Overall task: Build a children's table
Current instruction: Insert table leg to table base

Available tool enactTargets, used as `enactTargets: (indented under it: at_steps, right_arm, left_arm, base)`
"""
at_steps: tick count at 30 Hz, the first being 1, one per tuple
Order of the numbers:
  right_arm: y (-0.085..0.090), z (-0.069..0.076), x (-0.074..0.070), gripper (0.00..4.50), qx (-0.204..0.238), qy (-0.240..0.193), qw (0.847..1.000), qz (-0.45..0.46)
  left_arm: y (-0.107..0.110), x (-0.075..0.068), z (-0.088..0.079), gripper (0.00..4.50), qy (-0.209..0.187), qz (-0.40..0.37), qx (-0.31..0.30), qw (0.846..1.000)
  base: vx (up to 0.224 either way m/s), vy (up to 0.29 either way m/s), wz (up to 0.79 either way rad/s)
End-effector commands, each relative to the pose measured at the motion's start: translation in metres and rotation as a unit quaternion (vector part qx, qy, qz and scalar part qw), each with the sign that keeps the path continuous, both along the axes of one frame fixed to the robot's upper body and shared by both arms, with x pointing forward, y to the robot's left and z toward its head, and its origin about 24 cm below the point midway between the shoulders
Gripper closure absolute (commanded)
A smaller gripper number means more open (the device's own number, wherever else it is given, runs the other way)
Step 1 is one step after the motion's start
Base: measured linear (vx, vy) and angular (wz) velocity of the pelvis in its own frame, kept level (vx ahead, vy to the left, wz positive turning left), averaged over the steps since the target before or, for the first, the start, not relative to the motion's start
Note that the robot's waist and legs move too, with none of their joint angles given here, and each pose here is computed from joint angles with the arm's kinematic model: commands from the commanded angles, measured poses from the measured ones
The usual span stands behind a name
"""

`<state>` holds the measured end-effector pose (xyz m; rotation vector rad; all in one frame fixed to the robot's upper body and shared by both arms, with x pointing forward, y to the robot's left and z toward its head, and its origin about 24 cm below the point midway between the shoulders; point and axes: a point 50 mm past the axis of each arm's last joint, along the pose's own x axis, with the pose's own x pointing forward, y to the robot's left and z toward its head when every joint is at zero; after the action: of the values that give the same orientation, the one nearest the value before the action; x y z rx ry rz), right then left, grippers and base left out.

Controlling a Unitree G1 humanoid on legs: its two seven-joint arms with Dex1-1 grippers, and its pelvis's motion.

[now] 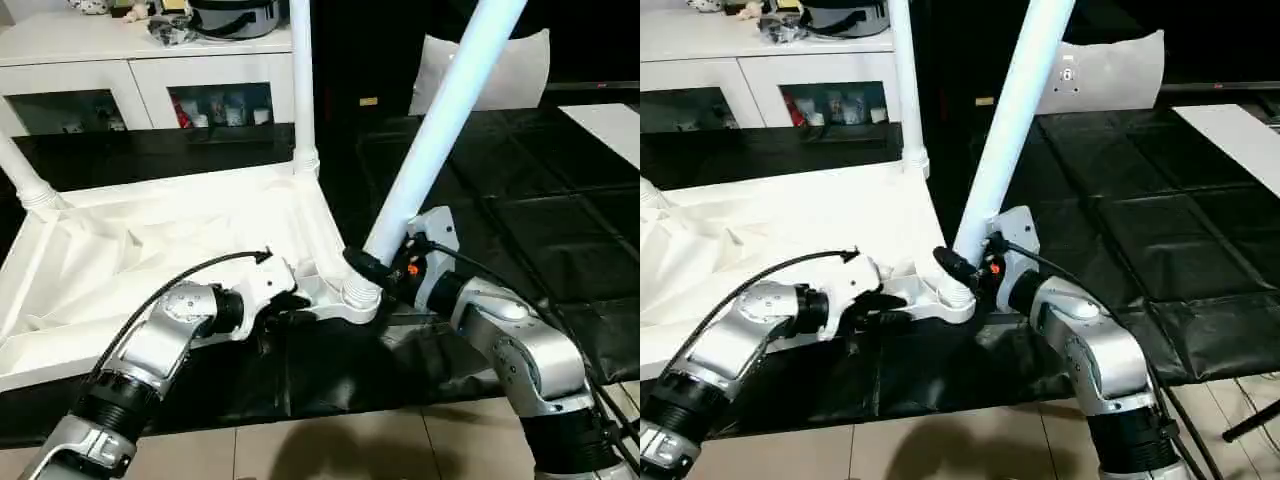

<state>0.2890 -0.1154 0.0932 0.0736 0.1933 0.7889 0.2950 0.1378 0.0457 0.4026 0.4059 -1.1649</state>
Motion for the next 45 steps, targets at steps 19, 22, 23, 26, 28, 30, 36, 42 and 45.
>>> enactTargets:
  at_steps: [19,22,23,26,28,30,36,42,45]
  right_arm:
    - [0.001,0.0,-0.001,2.59,-0.012,0.0,1.0,0.023]
    - [0.002,-0.003,-0.002,2.59,-0.033,0.017,0.998,0.053]
    - [0.003,-0.004,-0.002,2.59,-0.04,0.022,0.997,0.061]
    - [0.001,-0.007,-0.001,2.59,-0.058,0.033,0.995,0.077]
    - [-0.001,-0.007,0.0,2.59,-0.063,0.035,0.994,0.079]
    - [-0.003,-0.008,0.002,2.59,-0.07,0.037,0.994,0.08]
    - [-0.005,-0.009,0.004,2.59,-0.066,0.05,0.992,0.095]
    - [-0.005,-0.011,0.002,2.59,-0.058,0.064,0.99,0.112]
    - [-0.005,-0.009,-0.001,2.59,-0.048,0.067,0.989,0.124]
  left_arm:
    - [0.012,0.008,-0.009,4.5,0.014,-0.041,0.057,0.997]
    - [0.013,0.006,-0.009,4.5,0.009,-0.056,0.065,0.996]
    - [0.012,0.004,-0.008,4.5,0.007,-0.063,0.062,0.996]
    - [0.007,-0.001,-0.003,4.5,0.004,-0.094,0.047,0.994]
    - [0.007,-0.004,-0.002,4.5,0.003,-0.106,0.046,0.993]
    - [0.006,-0.006,0.0,4.5,0.002,-0.117,0.045,0.992]
    - [0.005,-0.01,0.002,4.5,-0.001,-0.152,0.056,0.987]
    - [0.002,-0.005,0.002,4.5,-0.015,-0.14,0.061,0.988]
    - [0.003,-0.004,0.002,4.5,-0.017,-0.139,0.066,0.988]
  base:
    - [0.0,0.0,0.0]
    - [0.0,0.0,0.0]
    - [0.0,0.0,0.0]
    - [0.0,0.0,0.0]
    - [0.0,0.0,0.0]
    - [0.0,0.0,0.0]
    - [0.0,0.0,0.0]
    - [0.0,0.0,0.0]
    - [0.0,0.0,0.0]
